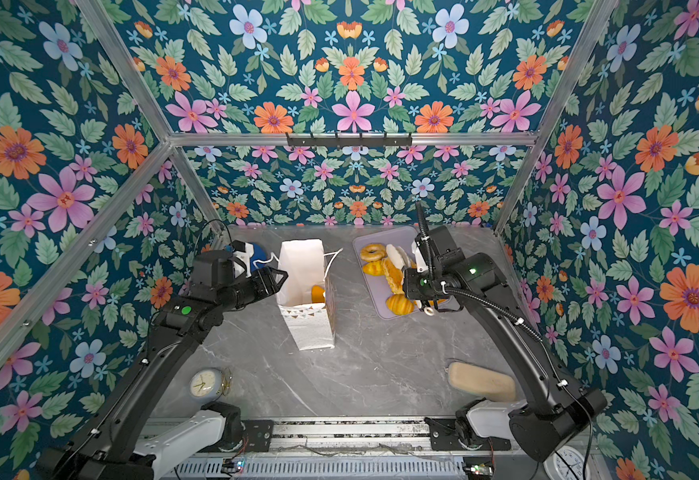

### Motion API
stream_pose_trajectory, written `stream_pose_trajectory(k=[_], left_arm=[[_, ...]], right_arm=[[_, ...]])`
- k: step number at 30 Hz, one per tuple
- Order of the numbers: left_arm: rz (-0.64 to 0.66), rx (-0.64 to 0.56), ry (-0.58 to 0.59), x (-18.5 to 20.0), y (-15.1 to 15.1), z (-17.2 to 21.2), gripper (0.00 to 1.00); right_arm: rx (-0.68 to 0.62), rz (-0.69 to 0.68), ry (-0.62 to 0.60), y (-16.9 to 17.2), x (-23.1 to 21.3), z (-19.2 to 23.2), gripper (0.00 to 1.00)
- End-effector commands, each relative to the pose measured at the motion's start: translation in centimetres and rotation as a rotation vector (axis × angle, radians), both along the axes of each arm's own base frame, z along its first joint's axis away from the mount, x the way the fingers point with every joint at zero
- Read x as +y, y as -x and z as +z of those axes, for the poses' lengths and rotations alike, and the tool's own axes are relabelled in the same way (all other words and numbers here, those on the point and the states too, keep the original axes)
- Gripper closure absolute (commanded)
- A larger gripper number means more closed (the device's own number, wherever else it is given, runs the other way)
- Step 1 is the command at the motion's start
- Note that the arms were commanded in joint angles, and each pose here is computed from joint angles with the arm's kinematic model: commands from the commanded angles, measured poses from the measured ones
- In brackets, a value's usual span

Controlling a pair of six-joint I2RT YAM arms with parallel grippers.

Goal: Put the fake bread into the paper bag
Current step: 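Lower the tongs over the long yellow twisted bread on the tray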

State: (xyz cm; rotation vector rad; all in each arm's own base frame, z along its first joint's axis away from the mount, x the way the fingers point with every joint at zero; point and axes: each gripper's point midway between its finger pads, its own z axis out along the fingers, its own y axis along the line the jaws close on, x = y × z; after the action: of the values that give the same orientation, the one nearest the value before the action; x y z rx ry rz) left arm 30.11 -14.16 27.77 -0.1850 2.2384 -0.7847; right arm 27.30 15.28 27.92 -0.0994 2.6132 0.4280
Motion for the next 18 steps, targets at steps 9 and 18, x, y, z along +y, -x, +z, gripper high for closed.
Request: stream_pose_trajectory(k=[9, 18], left_arm=[[-0.001, -0.014, -0.044, -0.3, -0.1, -0.2, 0.38], [-0.005, -0.006, -0.047, -0.4, 0.0, -1.0, 0.38]], right_arm=[[0.088, 0.0, 0.171, -1.9, -1.1, -5.1, 0.68], [0.137, 0.003, 0.29, -3.6, -1.7, -7.0, 0.66]])
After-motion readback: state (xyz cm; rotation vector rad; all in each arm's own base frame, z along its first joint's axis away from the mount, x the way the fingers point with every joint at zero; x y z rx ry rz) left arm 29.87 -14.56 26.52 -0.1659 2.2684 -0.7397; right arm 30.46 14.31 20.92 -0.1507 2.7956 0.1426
